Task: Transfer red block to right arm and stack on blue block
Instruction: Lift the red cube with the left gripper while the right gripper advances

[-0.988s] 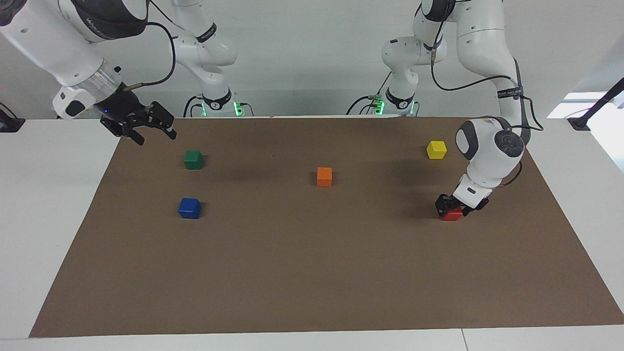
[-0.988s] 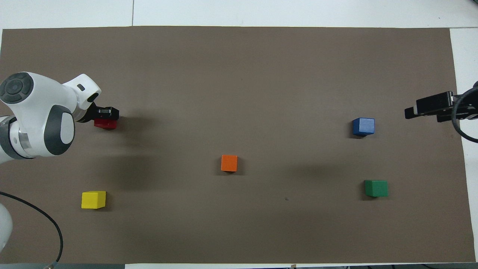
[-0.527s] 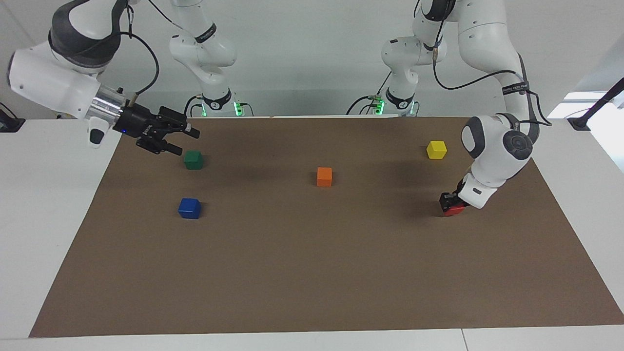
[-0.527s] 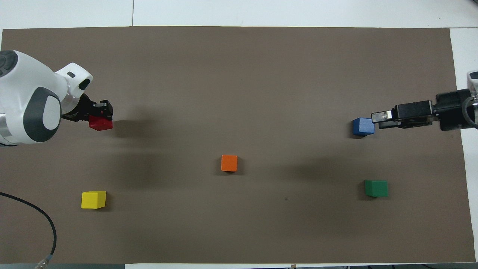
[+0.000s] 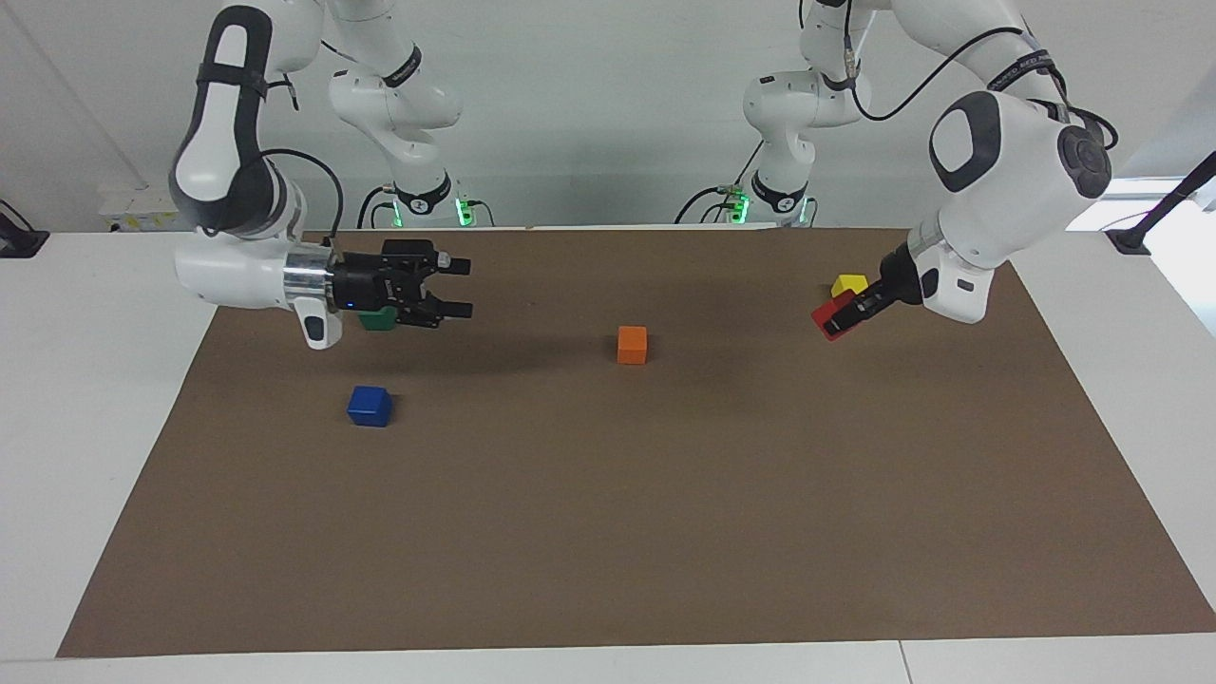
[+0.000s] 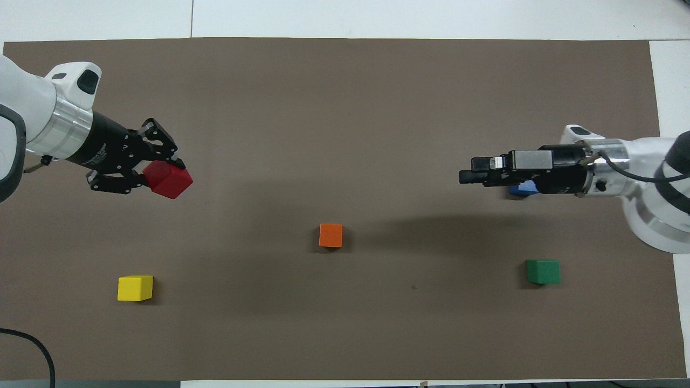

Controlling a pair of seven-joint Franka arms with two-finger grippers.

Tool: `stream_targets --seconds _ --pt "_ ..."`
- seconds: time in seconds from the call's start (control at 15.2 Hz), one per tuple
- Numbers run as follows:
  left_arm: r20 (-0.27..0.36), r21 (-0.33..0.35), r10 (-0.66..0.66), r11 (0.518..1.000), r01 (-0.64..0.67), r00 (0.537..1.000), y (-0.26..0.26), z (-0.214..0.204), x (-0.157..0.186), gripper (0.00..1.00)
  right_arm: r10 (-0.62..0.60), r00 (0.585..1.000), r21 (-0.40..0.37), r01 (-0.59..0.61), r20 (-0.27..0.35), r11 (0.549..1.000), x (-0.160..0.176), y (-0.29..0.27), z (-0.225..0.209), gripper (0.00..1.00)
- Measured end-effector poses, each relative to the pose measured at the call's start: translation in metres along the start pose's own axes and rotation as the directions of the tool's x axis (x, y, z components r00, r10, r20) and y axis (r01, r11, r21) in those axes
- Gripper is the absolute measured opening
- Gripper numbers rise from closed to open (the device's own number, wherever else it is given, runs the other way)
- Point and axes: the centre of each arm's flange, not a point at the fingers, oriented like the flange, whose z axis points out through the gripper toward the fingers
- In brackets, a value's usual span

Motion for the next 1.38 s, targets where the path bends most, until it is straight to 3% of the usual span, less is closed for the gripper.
stream_targets --seconds 0.26,0.46,0.66,0.99,1.38 --pt "0.137 -0.075 -0.323 0.939 0.334 0.937 0.047 0.013 -0.055 0.54 0.041 0.998 0.233 -0.031 -0.038 0.972 0.000 0.023 0.059 1.00" --pt "0.237 -0.092 -0.431 0.882 0.462 0.871 0.072 0.024 -0.086 0.54 0.081 0.996 0.396 -0.058 -0.041 0.916 -0.005 0.019 0.106 1.00" --pt "0.349 -0.097 -0.485 0.832 0.546 0.802 0.091 0.038 -0.111 0.54 0.116 0.992 0.489 -0.079 -0.046 0.869 -0.013 0.022 0.151 1.00" --pt "0.403 -0.087 -0.570 0.755 0.650 0.717 0.102 0.040 -0.123 0.54 0.116 0.992 0.544 -0.073 -0.045 0.836 -0.022 0.037 0.188 1.00" --pt "0.410 -0.145 -0.582 0.719 0.680 0.702 0.111 0.032 -0.146 0.54 0.109 0.993 0.549 -0.066 -0.047 0.833 -0.018 0.038 0.190 1.00"
